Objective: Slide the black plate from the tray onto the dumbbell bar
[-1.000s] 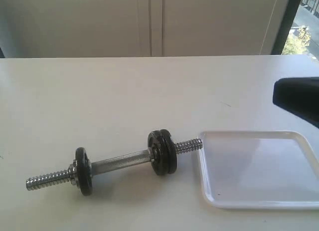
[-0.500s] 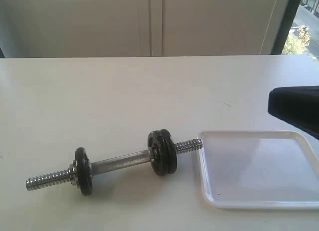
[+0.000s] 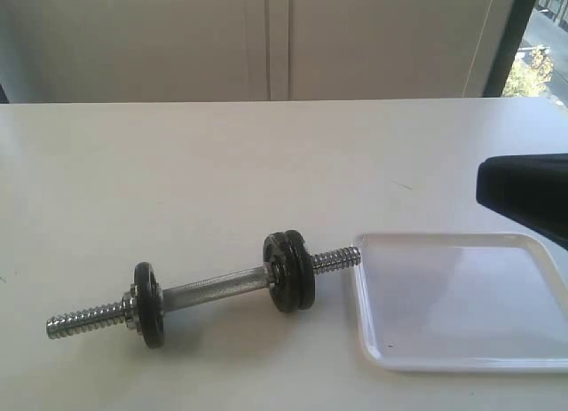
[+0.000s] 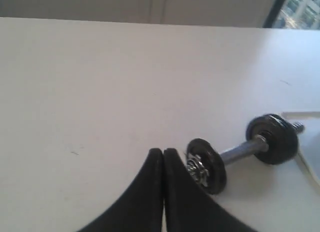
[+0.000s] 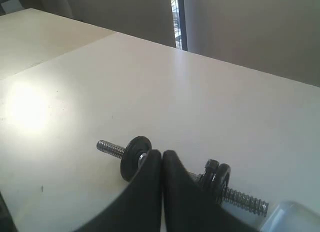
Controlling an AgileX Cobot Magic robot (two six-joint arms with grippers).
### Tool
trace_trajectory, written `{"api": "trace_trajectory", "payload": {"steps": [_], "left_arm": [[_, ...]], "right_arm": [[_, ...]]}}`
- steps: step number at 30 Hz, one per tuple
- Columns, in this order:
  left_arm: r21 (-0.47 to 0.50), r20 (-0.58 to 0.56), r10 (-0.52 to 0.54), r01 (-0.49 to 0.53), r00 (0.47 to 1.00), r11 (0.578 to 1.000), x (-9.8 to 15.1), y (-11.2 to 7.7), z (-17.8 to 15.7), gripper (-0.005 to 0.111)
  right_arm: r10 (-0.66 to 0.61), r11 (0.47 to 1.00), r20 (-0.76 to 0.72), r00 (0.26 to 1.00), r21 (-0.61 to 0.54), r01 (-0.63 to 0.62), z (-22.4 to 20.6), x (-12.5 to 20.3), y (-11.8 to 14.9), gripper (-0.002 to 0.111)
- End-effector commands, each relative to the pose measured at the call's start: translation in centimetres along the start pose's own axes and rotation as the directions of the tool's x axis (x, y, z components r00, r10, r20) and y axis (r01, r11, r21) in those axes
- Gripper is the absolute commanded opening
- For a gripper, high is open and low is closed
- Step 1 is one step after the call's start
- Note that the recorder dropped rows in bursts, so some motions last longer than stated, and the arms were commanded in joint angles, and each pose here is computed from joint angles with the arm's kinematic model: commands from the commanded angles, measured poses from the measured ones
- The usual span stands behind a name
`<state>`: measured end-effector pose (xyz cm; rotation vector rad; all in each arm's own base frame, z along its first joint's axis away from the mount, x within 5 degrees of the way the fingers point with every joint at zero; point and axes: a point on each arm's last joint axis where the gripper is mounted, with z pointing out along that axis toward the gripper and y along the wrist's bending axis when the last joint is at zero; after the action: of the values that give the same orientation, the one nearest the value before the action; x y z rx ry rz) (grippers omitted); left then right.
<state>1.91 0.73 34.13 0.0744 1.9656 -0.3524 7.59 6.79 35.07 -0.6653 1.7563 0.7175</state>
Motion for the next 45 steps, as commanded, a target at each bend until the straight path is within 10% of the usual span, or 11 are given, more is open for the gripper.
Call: {"api": "trace_trajectory", "payload": {"steps": [1,22,45], "left_arm": [[-0.178,0.078,-0.082,0.095,0.994,0.979,0.4,0.4,-0.8,0.000],[-0.239,0.290,-0.096,0.169,0.952,0.956,2.1,0.2,-4.5,0.000],[-0.206,0.008,-0.143,0.142,0.990,0.968,7.4,1.0,2.0,0.000]], "right_arm": [[0.008,1.000,-0.005,1.000,-0.004,-0.008,0.0,0.2,0.0,0.000],[0.008,1.000,-0.003,1.000,-0.002,-0.008,0.0,0.1,0.0,0.000],[0.005,1.000,-0.007,1.000,0.000,-0.005,0.0,0.2,0.0,0.000]]}}
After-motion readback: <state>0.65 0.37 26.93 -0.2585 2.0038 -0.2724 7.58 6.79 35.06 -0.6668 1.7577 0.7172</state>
